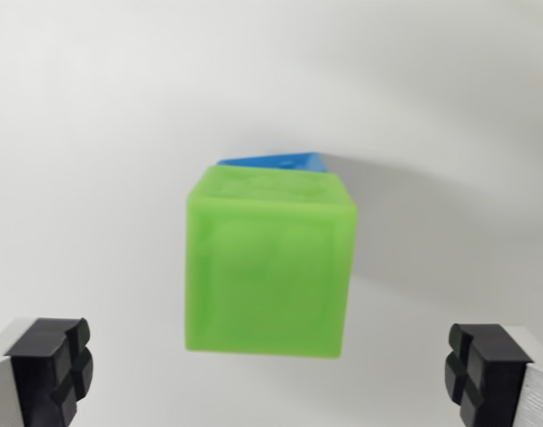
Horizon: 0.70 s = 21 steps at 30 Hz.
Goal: Stack cube
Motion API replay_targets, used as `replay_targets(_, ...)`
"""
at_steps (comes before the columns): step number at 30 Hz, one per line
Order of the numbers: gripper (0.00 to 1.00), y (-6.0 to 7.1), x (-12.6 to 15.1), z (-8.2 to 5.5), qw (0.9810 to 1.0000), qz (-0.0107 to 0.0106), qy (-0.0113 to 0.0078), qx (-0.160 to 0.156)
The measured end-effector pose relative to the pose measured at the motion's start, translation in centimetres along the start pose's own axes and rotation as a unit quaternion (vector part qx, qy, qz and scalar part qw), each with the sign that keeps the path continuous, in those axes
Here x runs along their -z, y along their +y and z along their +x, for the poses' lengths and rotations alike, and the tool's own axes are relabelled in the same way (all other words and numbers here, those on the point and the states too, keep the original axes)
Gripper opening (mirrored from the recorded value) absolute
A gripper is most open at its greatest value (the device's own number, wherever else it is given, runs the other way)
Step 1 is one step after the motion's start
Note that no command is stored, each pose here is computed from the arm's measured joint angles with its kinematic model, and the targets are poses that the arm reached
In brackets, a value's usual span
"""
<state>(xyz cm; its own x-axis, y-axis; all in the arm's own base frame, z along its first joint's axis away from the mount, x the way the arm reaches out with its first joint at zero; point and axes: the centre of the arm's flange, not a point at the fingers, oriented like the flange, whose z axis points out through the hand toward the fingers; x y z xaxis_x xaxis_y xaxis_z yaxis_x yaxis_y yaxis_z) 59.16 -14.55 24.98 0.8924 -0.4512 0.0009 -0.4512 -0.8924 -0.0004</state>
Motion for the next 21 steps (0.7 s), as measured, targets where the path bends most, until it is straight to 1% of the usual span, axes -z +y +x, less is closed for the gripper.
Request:
replay_targets(2,1.00,0.0,0.8,0.0,1.0000,0.0001,-0.0005,0.000)
replay_targets(4,1.00,0.0,1.5,0.0,1.0000,0.0003,-0.0001,0.000)
replay_targets(10,1.00,0.0,4.1,-0.1,1.0000,0.0005,-0.0003,0.000)
replay_targets(17,1.00,0.0,7.2,0.0,1.0000,0.0013,0.0003,0.000)
replay_targets(20,1.00,0.0,8.5,0.0,1.0000,0.0012,-0.0001,0.000)
replay_targets(21,1.00,0.0,8.9,0.0,1.0000,0.0013,0.0001,0.001)
